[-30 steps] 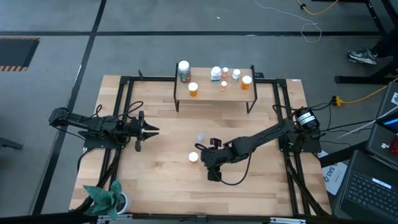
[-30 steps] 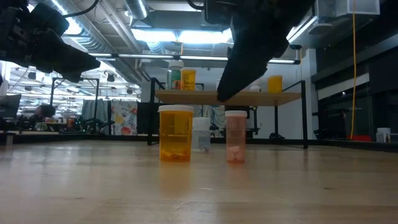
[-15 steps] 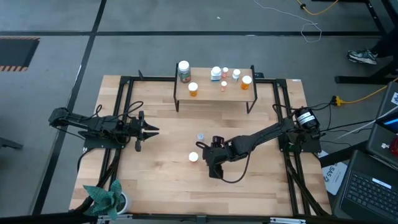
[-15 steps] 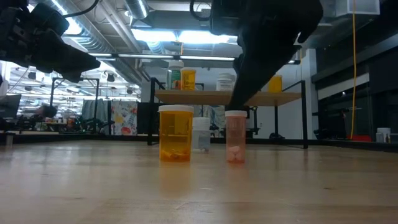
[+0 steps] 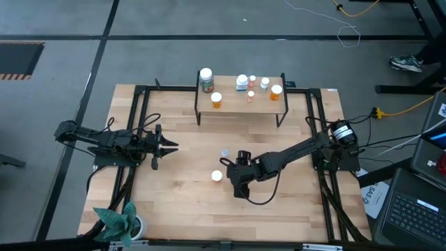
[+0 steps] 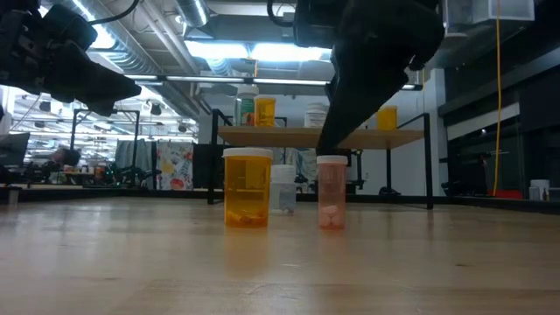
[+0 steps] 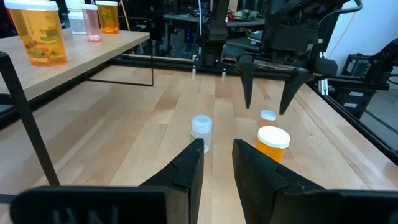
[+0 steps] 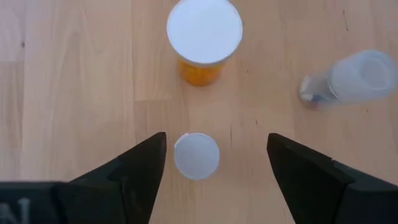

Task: Pick and place medicine bottles onto shelf by color
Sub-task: Put the red pill bottle on the shelf

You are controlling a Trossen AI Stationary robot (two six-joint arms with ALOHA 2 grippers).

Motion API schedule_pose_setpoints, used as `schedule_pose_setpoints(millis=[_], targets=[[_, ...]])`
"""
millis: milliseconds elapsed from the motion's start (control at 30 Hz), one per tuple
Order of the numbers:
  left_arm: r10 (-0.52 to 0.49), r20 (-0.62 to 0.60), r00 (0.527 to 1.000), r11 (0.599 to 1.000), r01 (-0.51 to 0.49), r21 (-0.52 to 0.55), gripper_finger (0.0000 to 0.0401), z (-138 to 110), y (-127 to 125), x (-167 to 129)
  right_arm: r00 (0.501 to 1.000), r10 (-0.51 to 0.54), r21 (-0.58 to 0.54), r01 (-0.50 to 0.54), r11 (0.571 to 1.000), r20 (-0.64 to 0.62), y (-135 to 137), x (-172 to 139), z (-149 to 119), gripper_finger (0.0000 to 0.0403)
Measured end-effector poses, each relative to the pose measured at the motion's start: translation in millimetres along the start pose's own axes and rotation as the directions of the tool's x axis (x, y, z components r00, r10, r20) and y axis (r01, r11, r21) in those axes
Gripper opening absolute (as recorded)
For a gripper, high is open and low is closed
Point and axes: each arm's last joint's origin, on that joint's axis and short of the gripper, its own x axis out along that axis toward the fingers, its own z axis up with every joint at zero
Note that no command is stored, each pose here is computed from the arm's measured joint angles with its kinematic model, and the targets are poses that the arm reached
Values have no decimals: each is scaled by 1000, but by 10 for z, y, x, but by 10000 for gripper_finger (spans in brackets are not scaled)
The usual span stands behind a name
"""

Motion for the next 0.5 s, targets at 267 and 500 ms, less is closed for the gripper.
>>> schedule_pose_setpoints(millis=[267,500], targets=[[0,0,1000,1000,0,0,80,0,0,0,999,8,-16,-9,1000,-54,38,213,-69,282],[0,0,1000,1000,0,0,80,0,0,0,999,1,-17,-2,1000,-54,40,236,-74,275]])
